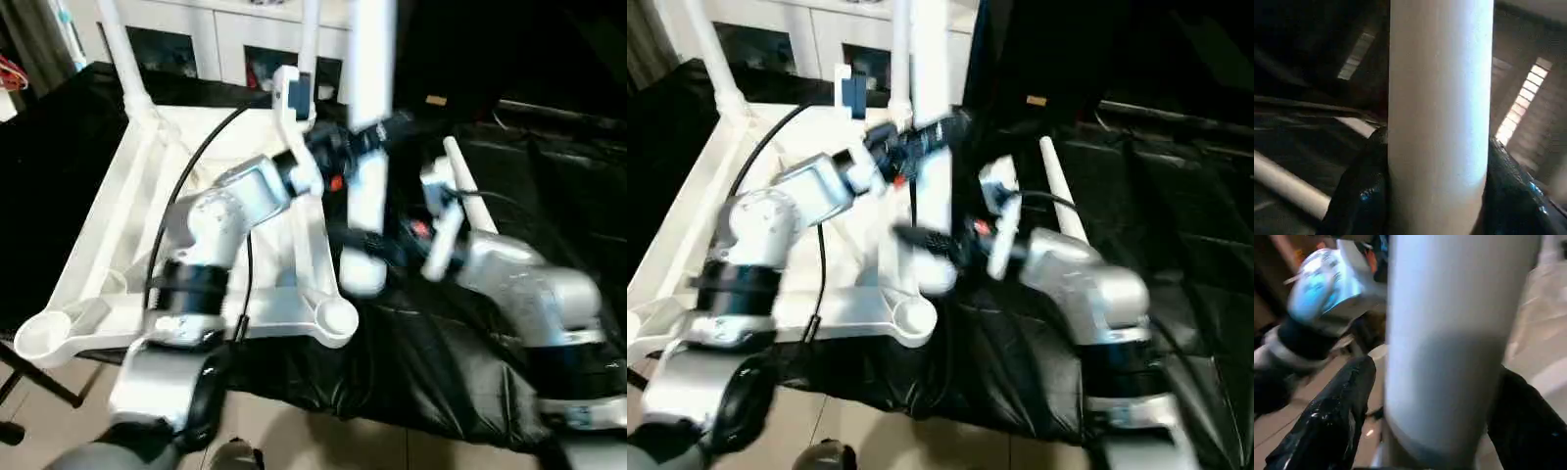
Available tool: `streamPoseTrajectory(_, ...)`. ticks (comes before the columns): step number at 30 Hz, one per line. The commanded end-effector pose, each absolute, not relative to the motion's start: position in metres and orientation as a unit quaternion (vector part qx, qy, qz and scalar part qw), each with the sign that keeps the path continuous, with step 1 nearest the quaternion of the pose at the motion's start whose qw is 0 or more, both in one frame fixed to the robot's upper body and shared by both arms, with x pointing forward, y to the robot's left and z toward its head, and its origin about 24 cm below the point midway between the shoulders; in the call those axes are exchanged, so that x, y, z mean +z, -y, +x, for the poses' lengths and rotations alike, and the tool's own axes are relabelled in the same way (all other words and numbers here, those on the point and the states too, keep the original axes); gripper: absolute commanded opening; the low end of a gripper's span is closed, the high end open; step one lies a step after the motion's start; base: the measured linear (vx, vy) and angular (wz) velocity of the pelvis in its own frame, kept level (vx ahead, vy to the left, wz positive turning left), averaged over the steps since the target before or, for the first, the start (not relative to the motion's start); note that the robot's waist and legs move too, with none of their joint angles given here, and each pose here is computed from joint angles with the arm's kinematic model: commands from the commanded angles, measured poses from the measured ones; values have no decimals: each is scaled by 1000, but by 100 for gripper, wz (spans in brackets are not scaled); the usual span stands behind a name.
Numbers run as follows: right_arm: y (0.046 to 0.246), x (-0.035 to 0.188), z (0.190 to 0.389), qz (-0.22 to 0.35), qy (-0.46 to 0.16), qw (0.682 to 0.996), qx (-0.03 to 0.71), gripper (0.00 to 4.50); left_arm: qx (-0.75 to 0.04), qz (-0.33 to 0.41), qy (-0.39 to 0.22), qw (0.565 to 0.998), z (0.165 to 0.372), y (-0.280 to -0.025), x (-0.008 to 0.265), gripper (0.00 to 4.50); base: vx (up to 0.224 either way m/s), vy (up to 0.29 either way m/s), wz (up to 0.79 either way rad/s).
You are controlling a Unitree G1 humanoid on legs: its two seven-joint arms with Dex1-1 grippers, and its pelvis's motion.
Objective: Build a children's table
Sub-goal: Pick table leg
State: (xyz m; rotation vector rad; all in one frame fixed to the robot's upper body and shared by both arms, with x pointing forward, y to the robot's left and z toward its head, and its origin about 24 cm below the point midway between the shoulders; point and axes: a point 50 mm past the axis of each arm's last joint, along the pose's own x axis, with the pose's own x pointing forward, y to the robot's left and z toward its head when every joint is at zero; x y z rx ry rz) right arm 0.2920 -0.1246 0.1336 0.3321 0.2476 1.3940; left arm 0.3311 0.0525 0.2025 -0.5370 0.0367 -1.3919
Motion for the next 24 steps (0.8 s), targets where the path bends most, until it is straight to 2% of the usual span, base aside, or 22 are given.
streamPoseTrajectory(1, 124, 133, 284, 143, -129, 712, 676, 344, -681, -235, -7, 694, 321, -47, 210, 186, 0, 0, 0)
streamPoseTrajectory(2, 124, 132, 284, 139, -133, 710, 678, 344, -684, -236, -8, 690, 320, -48, 211, 186, 0, 0, 0)
streamPoseTrajectory(3, 124, 133, 284, 137, -136, 708, 680, 316, -690, -233, -6, 685, 319, -48, 212, 186, 0, 0, 0)
streamPoseTrajectory(6, 124, 135, 285, 144, -135, 704, 682, 304, -706, -224, 1, 672, 318, -49, 214, 186, 0, 0, 0)
streamPoseTrajectory(7, 124, 134, 285, 148, -136, 702, 683, 278, -708, -225, 0, 670, 318, -48, 214, 186, 0, 0, 0)
streamPoseTrajectory(9, 124, 133, 285, 154, -135, 702, 682, 269, -711, -224, 0, 667, 316, -47, 213, 186, 0, 0, 0)
streamPoseTrajectory(12, 123, 132, 285, 155, -132, 705, 679, 246, -715, -223, 0, 662, 314, -46, 213, 186, 0, 0, 0)
streamPoseTrajectory(14, 121, 132, 287, 158, -121, 720, 665, 228, -720, -225, 5, 657, 312, -47, 213, 186, 0, 0, 0)
streamPoseTrajectory(16, 118, 132, 289, 166, -105, 740, 644, 212, -712, -230, 8, 664, 312, -47, 210, 186, 0, 0, 0)
streamPoseTrajectory(18, 117, 133, 289, 168, -101, 744, 639, 212, -710, -232, 7, 665, 312, -47, 210, 186, 0, 0, 0)
streamPoseTrajectory(19, 114, 133, 289, 175, -88, 756, 624, 205, -691, -223, 8, 688, 314, -45, 207, 186, 0, 0, 0)
streamPoseTrajectory(20, 114, 133, 290, 176, -87, 758, 622, 205, -687, -221, 9, 692, 315, -45, 206, 186, 0, 0, 0)
streamPoseTrajectory(21, 113, 131, 292, 180, -85, 771, 605, 203, -655, -219, 17, 723, 321, -44, 206, 186, 0, 0, 0)
streamPoseTrajectory(24, 113, 128, 295, 181, -86, 787, 584, 198, -631, -218, 26, 744, 326, -44, 207, 186, 0, 0, 0)
